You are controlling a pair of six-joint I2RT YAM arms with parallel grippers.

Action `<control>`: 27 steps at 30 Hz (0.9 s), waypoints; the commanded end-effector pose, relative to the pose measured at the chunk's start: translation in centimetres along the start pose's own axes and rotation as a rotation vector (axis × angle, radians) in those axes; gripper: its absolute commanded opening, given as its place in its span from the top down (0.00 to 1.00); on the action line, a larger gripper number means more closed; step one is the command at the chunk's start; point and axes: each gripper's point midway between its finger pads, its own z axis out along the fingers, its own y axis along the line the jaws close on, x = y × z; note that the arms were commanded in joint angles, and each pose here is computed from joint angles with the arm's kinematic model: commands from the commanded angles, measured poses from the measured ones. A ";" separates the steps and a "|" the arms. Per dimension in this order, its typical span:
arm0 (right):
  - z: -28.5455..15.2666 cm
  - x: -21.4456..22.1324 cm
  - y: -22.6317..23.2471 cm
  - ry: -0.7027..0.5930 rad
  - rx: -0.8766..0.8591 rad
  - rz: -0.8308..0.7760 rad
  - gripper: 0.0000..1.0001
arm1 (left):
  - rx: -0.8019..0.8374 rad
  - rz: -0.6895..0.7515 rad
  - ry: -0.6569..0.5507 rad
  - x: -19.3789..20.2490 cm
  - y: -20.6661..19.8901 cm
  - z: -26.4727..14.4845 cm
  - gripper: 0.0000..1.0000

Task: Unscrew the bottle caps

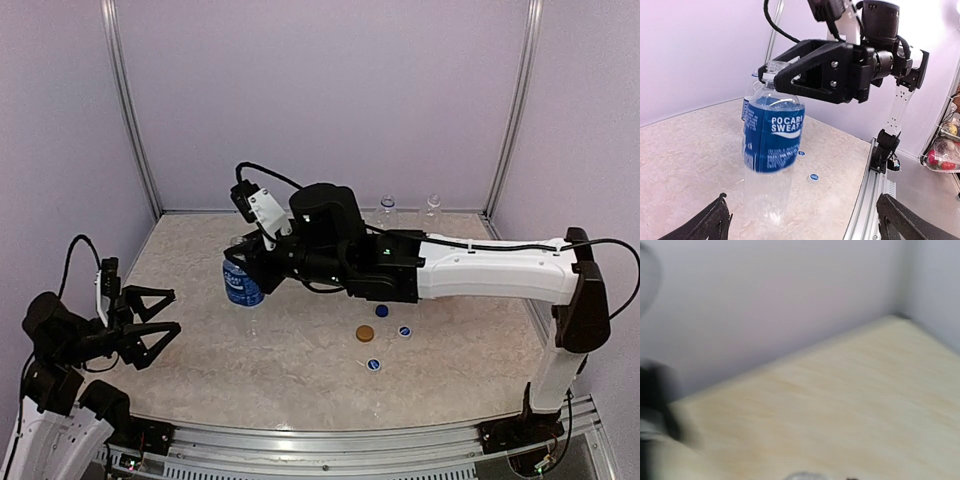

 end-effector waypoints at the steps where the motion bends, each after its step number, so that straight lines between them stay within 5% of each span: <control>1: -5.4 0.7 -11.3 -0.067 0.452 -0.063 1.00 | -0.022 0.017 -0.037 -0.8 0.1 -0.3 0.01; 5: -7.7 3.0 -17.6 -0.090 0.600 -0.047 1.00 | -0.026 0.019 -0.044 -0.9 0.1 -0.4 0.01; 12: -8.8 6.0 -22.3 -0.118 0.701 -0.101 1.00 | -0.030 0.015 -0.041 -0.8 0.3 -0.4 0.01; 27: -8.9 12.7 -24.3 -0.053 0.718 0.006 1.00 | -0.034 0.000 -0.025 -0.4 0.7 -0.2 0.01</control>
